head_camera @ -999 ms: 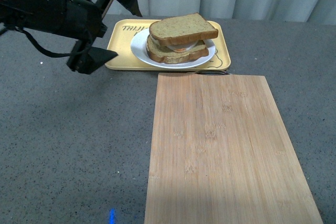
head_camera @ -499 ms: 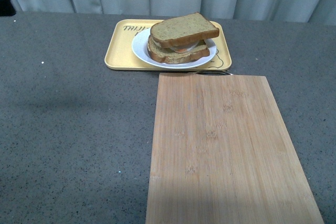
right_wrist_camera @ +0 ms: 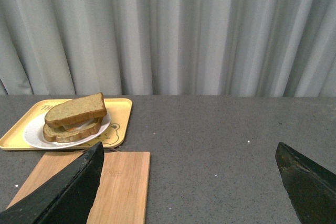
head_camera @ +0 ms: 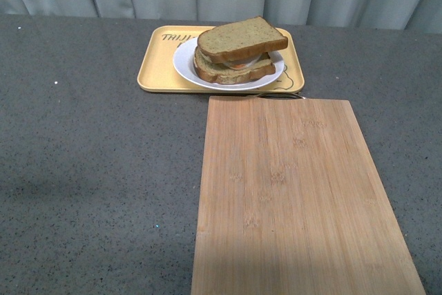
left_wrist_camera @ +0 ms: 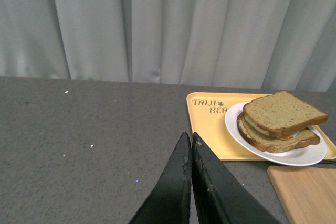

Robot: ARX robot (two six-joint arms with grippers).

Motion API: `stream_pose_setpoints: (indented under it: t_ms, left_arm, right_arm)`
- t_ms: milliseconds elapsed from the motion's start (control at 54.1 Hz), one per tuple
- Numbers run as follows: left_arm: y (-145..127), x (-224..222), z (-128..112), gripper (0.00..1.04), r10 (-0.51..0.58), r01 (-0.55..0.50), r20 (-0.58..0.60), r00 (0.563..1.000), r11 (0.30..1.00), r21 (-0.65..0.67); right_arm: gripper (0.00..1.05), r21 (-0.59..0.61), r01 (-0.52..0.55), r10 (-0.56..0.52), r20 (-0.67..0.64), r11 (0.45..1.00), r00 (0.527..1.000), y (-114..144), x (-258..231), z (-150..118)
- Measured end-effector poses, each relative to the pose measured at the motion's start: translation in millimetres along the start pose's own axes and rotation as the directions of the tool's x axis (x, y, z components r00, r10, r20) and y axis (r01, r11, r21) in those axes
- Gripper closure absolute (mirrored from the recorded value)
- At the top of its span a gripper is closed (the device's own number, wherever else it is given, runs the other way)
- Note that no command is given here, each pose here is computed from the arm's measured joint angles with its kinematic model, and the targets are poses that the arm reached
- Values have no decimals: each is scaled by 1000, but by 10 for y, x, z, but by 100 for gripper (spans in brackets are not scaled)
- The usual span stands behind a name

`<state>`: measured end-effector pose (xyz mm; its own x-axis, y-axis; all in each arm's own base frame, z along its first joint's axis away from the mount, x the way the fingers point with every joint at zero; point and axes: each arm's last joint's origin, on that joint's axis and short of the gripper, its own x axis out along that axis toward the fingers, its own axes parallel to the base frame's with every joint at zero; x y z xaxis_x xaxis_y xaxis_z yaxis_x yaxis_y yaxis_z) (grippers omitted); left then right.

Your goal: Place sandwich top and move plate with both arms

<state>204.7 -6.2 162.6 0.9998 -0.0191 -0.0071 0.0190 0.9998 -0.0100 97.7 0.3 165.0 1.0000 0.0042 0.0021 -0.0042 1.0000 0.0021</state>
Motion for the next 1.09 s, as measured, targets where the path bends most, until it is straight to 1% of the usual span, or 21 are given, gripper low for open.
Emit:
stream_pose_setpoints:
  t_ms: [129,536,1091]
  left_arm:
    - [53,-153,-13,101,21,-21,-9,1000,1000,1]
    - [48,-500,-4,101,17,-17,-6,1000,1000,2]
    - [43,-750,82,101,17,-17,22,1000,1000,2]
  right_arm:
    - [9,0,0,0,0,1000,1000,0,0,0]
    - [9,0,0,0,0,1000,1000,0,0,0]
    - [9,0,0,0,0,1000,1000,0,0,0]
